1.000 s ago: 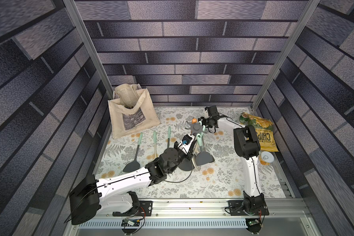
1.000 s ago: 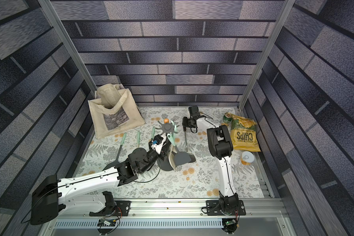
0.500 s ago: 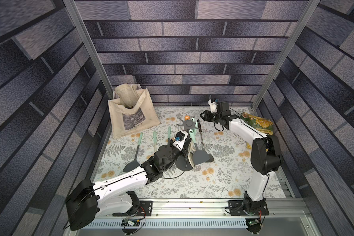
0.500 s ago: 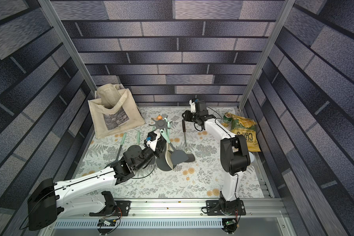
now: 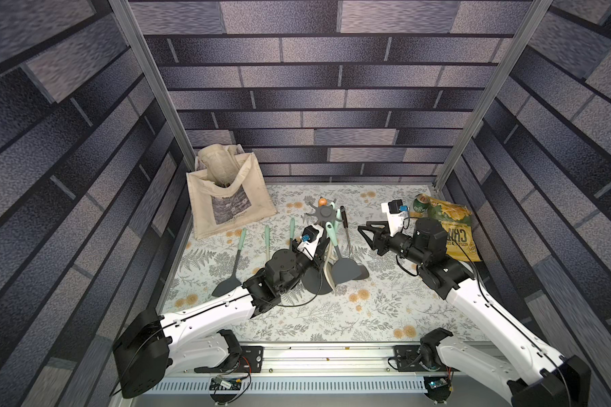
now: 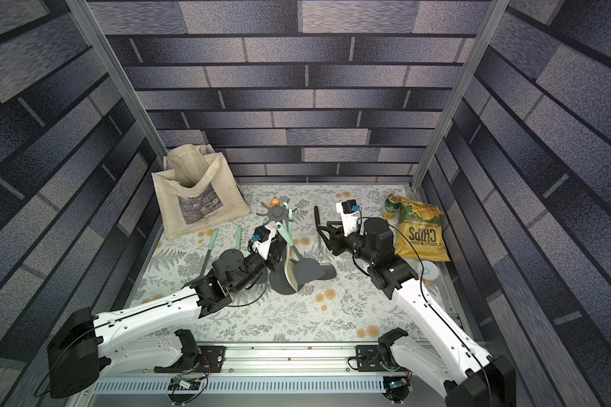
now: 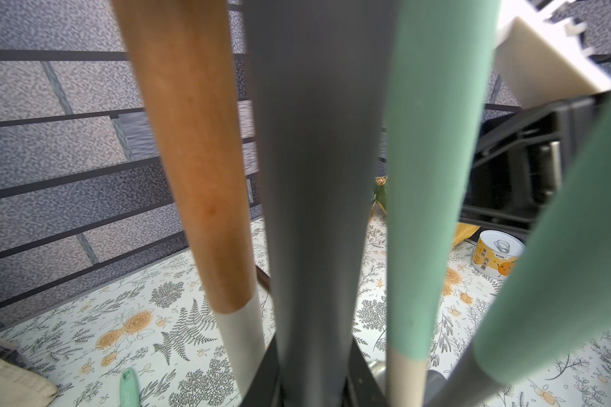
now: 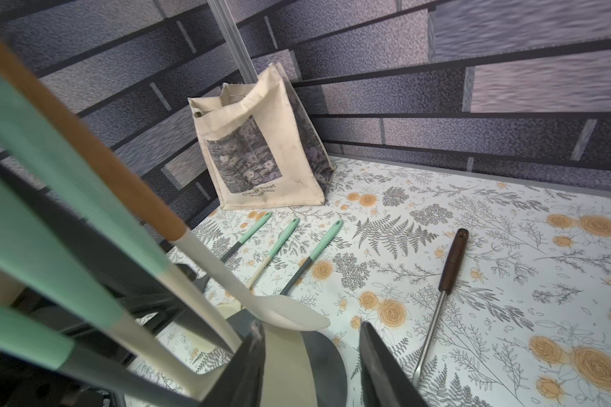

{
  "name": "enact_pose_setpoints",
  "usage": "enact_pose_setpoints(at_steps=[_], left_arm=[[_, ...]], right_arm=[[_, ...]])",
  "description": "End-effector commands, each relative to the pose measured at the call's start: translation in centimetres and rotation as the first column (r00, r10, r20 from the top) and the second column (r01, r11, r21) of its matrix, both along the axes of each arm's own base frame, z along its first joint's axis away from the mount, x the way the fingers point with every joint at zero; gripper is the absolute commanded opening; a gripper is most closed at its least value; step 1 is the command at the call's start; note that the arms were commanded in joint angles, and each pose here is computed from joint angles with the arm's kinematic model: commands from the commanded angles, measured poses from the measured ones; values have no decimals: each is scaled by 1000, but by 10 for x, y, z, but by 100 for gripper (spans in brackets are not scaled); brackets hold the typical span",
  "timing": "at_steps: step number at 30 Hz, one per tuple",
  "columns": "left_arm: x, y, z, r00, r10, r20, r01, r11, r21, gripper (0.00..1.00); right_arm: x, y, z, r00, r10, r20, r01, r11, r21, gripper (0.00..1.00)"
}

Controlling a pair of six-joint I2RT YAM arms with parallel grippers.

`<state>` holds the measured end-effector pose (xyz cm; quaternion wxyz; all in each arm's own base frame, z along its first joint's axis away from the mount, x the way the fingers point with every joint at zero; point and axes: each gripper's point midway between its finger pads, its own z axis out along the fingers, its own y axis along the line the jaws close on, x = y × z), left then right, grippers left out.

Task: Take the spatula off the kitchen utensil rack
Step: Take off the spatula from the rack.

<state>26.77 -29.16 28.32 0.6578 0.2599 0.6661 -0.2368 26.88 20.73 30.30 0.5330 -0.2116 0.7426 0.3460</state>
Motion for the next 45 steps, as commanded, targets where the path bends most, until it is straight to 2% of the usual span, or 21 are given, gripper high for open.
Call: enact_pose_setpoints(at_steps=[1, 5, 19, 29, 45], left_arm=[[8, 4, -2, 999, 27, 20, -28, 998, 56, 14], [7, 2, 0, 1000, 18, 24, -19, 998, 60, 14], [9, 3, 1, 999, 34, 10, -35, 997, 70, 14], [10, 3, 3, 999, 32, 16, -34, 997, 73, 13], [10, 4, 3, 999, 38, 10, -38, 996, 79, 13]], right_arm=[[-27, 2, 7, 995, 62, 72, -60, 998, -27, 44], [-43, 6, 14, 989, 89, 121, -82, 995, -60, 44], [-54, 37, 43, 951, 185, 246, -174, 983, -64, 44], [-65, 57, 52, 928, 243, 282, -232, 970, -73, 45], [-71, 82, 56, 894, 304, 330, -266, 951, -156, 43]])
